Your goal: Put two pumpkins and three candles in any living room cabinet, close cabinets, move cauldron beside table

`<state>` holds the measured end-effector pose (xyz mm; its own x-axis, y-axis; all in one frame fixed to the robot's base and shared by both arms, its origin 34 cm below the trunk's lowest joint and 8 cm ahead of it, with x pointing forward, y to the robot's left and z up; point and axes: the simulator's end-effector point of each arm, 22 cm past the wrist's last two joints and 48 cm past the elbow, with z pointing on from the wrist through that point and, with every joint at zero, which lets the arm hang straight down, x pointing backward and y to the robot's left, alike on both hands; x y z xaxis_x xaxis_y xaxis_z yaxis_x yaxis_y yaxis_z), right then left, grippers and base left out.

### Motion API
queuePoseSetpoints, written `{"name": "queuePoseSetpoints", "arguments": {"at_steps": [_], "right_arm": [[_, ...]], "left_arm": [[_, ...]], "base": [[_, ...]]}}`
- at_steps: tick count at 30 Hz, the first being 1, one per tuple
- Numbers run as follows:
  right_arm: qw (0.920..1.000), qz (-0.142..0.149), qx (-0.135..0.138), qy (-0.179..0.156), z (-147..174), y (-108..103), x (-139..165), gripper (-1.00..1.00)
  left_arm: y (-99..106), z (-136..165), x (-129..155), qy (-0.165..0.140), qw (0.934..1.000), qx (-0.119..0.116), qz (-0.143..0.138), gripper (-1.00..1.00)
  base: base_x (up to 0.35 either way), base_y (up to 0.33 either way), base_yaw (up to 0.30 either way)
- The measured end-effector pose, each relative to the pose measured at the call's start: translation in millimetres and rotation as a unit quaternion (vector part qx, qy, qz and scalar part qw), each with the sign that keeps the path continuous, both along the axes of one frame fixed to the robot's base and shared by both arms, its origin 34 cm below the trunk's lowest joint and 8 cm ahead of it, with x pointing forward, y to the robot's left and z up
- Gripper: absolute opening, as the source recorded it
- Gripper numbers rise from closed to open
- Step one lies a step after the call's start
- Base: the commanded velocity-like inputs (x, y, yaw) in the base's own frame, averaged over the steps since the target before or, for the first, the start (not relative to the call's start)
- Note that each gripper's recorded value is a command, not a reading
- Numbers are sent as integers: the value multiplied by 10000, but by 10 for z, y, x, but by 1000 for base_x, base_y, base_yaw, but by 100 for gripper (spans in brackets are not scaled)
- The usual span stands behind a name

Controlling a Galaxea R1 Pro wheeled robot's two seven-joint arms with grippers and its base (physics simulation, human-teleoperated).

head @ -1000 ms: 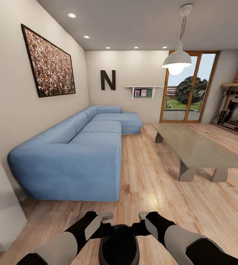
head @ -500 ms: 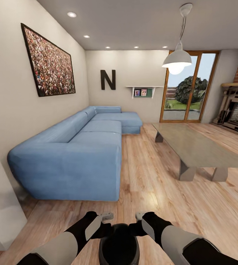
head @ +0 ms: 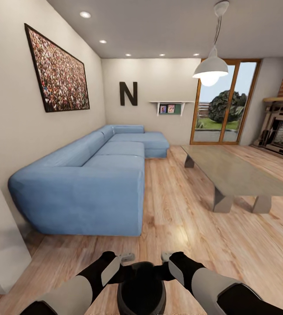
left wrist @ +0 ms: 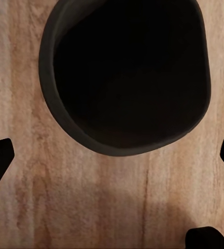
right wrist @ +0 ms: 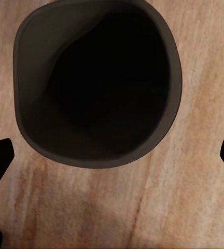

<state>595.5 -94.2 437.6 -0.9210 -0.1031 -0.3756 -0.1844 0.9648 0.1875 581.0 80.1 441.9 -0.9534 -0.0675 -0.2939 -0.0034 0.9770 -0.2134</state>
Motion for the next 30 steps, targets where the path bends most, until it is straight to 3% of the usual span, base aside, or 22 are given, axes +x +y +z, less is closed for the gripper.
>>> {"name": "queuePoseSetpoints", "arguments": {"at_steps": [25,30], "right_arm": [[10000,-1,3,-5,-544,1,-124,100],[10000,-2,6,-6,-543,2,-123,100]], "left_arm": [[2,-545,-124,-4,10000,2,5,100],[6,-545,-122,-6,10000,4,7,100]], "base": [[0,0,0],[0,0,0]]}}
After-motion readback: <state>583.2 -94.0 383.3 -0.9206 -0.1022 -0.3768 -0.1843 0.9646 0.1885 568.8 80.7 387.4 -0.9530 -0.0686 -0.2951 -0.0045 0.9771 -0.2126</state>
